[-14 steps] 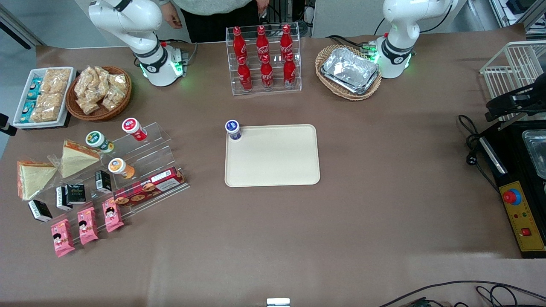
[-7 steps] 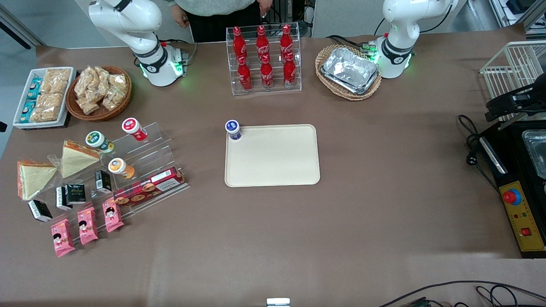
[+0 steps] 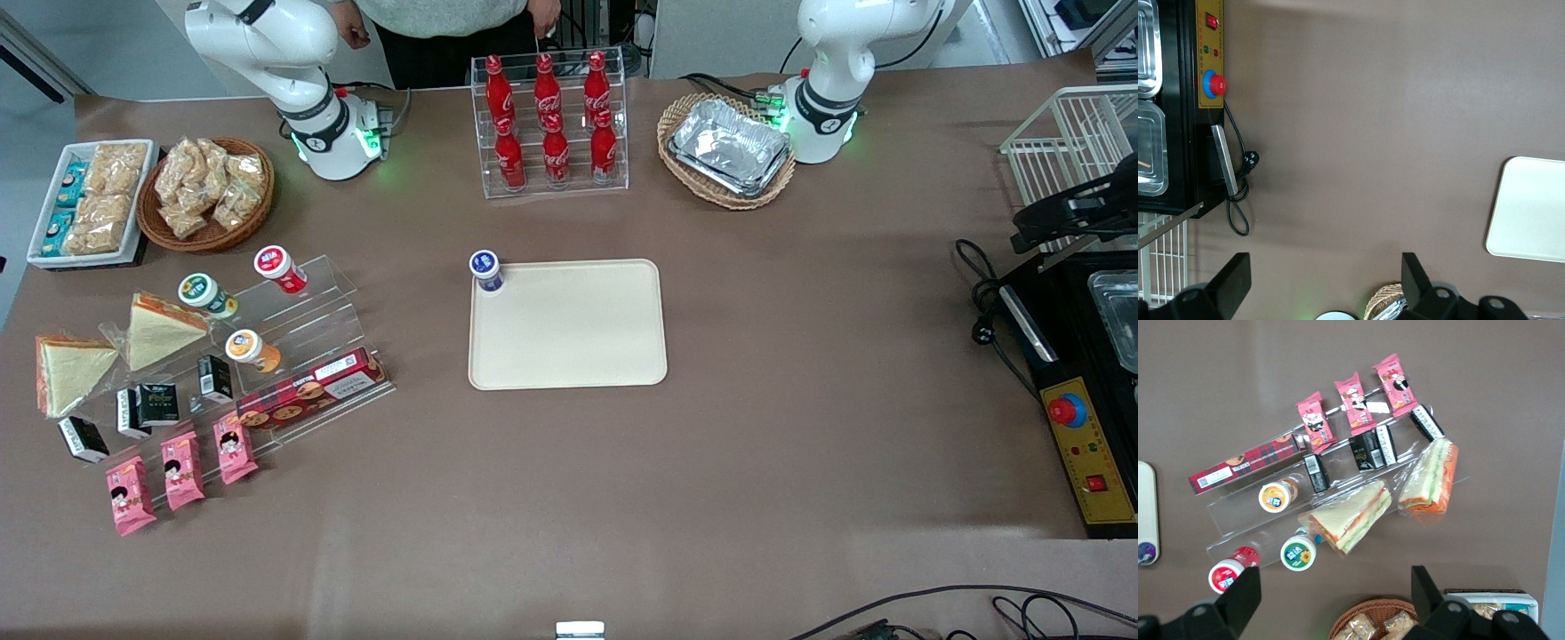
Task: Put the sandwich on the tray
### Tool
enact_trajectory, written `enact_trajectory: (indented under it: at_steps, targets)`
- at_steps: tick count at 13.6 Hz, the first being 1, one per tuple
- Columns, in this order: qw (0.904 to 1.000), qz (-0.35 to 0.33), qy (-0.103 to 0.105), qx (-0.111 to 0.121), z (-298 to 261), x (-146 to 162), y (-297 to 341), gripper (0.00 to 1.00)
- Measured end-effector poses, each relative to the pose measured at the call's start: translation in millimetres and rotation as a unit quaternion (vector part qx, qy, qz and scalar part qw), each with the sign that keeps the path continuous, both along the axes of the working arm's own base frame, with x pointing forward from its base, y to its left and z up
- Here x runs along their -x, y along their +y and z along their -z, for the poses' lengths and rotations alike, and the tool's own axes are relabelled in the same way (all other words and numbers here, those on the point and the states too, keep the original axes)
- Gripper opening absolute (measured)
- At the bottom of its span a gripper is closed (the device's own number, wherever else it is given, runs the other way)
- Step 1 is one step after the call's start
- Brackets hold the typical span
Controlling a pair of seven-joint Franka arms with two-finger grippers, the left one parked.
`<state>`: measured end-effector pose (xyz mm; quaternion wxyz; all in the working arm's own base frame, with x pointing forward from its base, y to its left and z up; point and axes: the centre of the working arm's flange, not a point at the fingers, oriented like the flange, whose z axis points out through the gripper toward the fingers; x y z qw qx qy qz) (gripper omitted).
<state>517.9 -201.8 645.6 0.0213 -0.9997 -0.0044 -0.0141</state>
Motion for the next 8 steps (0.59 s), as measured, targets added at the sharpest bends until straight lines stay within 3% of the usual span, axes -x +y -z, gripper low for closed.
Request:
enact_trajectory:
  at_steps: [4,8]
  targets:
    - [0.9982,0.06,-0.007,0.005,7,8,-41,1.0]
    - [0.9863,0.165,0.0,0.001,12,5,-43,1.0]
